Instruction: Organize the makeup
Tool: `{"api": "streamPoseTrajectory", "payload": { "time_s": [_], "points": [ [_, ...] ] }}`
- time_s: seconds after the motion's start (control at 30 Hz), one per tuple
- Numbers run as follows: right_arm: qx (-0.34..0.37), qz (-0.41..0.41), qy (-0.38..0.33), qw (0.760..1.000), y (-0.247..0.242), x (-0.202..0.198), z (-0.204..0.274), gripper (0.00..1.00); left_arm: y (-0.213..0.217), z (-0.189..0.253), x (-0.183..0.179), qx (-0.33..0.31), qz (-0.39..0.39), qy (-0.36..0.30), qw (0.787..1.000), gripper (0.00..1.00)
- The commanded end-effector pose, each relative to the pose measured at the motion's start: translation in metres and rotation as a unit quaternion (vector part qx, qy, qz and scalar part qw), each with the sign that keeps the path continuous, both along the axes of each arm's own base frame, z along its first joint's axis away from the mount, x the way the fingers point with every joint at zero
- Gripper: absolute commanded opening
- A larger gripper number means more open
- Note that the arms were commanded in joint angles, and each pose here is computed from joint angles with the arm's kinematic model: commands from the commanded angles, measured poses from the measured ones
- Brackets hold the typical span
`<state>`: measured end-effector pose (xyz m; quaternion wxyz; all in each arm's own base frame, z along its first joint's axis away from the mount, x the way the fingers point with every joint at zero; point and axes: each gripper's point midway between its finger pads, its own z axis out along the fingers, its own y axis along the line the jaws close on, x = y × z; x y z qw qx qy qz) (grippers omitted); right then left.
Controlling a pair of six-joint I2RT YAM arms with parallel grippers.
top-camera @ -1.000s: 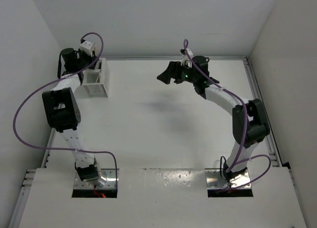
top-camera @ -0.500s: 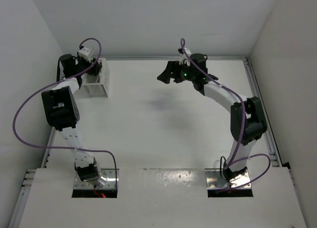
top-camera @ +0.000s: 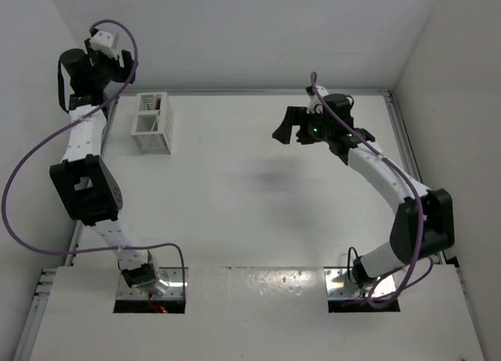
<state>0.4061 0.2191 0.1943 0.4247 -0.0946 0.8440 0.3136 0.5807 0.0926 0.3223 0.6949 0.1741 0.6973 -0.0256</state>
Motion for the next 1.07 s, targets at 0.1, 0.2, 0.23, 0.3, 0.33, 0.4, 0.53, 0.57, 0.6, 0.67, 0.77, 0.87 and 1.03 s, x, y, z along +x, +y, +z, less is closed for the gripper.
{"api": "streamPoseTrajectory", "payload": {
  "time_s": [0.1, 0.2, 0.23, 0.3, 0.33, 0.4, 0.53, 0.57, 0.6, 0.67, 0.77, 0.87, 1.03],
  "points": [
    [-0.13, -0.136, 0.128, 0.974, -0.103, -0.086, -0.043, 1.0, 0.069, 0.04, -0.085, -0.024, 0.258, 0.041, 0.965, 0.75],
    [-0.165, -0.168, 0.154, 0.96, -0.131, -0.127, -0.06, 1.0, 0.087, -0.006, -0.137, -0.028, 0.347, 0.122, 0.93, 0.75],
    [-0.176, -0.18, 0.159, 0.955, -0.139, -0.134, -0.065, 1.0, 0.092, -0.018, -0.151, -0.031, 0.368, 0.144, 0.918, 0.75],
    [-0.183, -0.205, 0.17, 0.946, -0.151, -0.158, -0.079, 1.0, 0.091, -0.057, -0.186, -0.033, 0.397, 0.202, 0.894, 0.75],
    [-0.195, -0.214, 0.18, 0.94, -0.157, -0.167, -0.088, 1.0, 0.088, -0.067, -0.195, -0.037, 0.402, 0.215, 0.889, 0.75],
    [-0.193, -0.222, 0.173, 0.94, -0.163, -0.179, -0.088, 1.0, 0.083, -0.096, -0.215, -0.066, 0.423, 0.243, 0.87, 0.75],
    [-0.196, -0.229, 0.187, 0.935, -0.169, -0.202, -0.096, 1.0, 0.069, -0.116, -0.239, -0.126, 0.439, 0.255, 0.852, 0.75],
    [-0.194, -0.231, 0.183, 0.936, -0.17, -0.204, -0.094, 1.0, 0.064, -0.117, -0.244, -0.152, 0.446, 0.253, 0.845, 0.74],
    [-0.198, -0.232, 0.194, 0.933, -0.172, -0.21, -0.099, 1.0, 0.062, -0.128, -0.248, -0.161, 0.45, 0.265, 0.838, 0.74],
    [-0.193, -0.237, 0.19, 0.933, -0.173, -0.215, -0.096, 1.0, 0.055, -0.135, -0.253, -0.185, 0.451, 0.275, 0.829, 0.73],
    [-0.192, -0.243, 0.202, 0.929, -0.175, -0.225, -0.096, 1.0, 0.046, -0.147, -0.258, -0.194, 0.445, 0.291, 0.825, 0.73],
    [-0.179, -0.236, 0.201, 0.934, -0.171, -0.228, -0.094, 1.0, 0.046, -0.157, -0.263, -0.199, 0.453, 0.298, 0.816, 0.73],
    [-0.179, -0.237, 0.2, 0.934, -0.171, -0.229, -0.093, 1.0, 0.047, -0.16, -0.266, -0.196, 0.458, 0.301, 0.813, 0.73]
  ]
}}
